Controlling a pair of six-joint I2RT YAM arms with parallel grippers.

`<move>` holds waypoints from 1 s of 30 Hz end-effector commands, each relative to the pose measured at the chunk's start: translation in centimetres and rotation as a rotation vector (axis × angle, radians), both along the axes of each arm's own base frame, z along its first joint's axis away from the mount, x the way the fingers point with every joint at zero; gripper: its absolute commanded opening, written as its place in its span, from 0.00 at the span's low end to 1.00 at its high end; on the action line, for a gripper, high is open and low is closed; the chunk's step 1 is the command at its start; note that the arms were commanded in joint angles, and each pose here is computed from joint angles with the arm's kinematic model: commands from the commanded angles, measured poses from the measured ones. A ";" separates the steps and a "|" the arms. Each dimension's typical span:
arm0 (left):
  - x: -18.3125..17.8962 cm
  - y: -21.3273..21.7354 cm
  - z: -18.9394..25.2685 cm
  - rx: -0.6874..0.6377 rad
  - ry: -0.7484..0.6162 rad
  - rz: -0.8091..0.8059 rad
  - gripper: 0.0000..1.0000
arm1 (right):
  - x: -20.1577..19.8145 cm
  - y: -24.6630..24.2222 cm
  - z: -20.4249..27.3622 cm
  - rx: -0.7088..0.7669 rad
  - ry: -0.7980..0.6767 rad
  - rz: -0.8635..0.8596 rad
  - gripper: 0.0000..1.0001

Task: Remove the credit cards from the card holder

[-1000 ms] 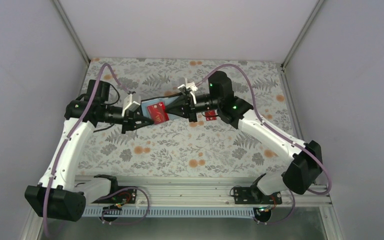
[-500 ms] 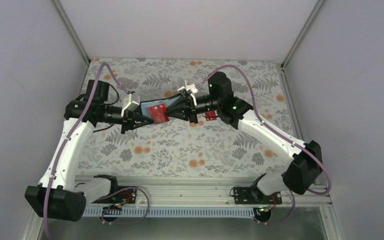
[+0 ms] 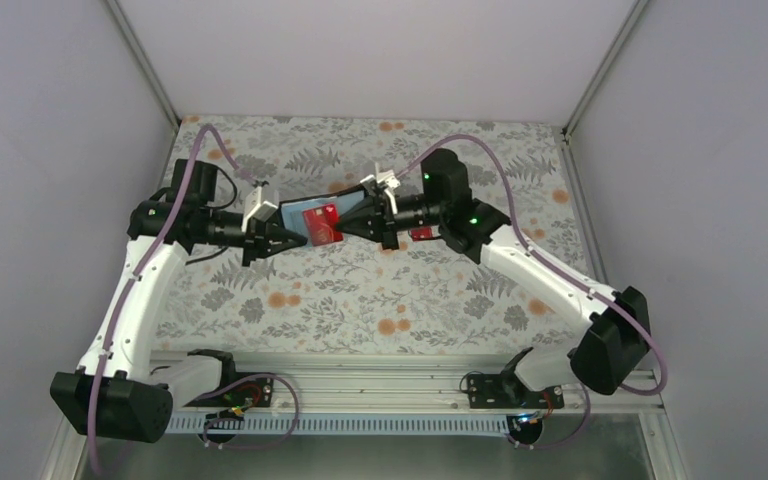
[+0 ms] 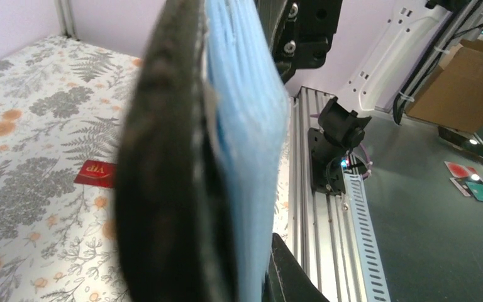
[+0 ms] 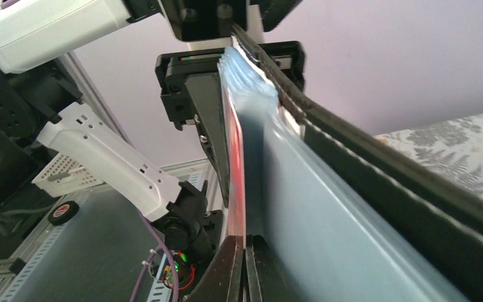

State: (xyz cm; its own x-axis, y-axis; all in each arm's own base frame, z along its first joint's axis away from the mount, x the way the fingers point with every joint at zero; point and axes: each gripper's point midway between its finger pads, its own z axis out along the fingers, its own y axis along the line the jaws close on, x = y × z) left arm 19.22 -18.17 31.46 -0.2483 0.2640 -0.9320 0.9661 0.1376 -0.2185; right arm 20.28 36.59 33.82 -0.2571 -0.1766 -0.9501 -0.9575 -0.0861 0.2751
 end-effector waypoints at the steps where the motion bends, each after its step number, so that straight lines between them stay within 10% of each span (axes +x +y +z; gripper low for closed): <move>1: -0.7 0.0 1.4 -0.051 -0.054 -0.025 0.02 | 3.7 -3.4 -0.3 -0.029 0.038 -0.190 0.04; 6: 0.2 0.2 1.1 -0.025 -0.050 0.017 0.02 | 7.3 -7.5 -1.7 -0.081 0.136 -0.350 0.04; 13: 8.7 4.7 -3.1 0.200 0.058 0.490 0.02 | 16.5 -16.8 -12.3 -0.370 0.457 -0.807 0.04; 30: 11.0 7.5 -5.2 0.298 0.074 0.652 0.02 | 19.5 -20.3 -27.7 -0.661 0.784 -0.711 0.04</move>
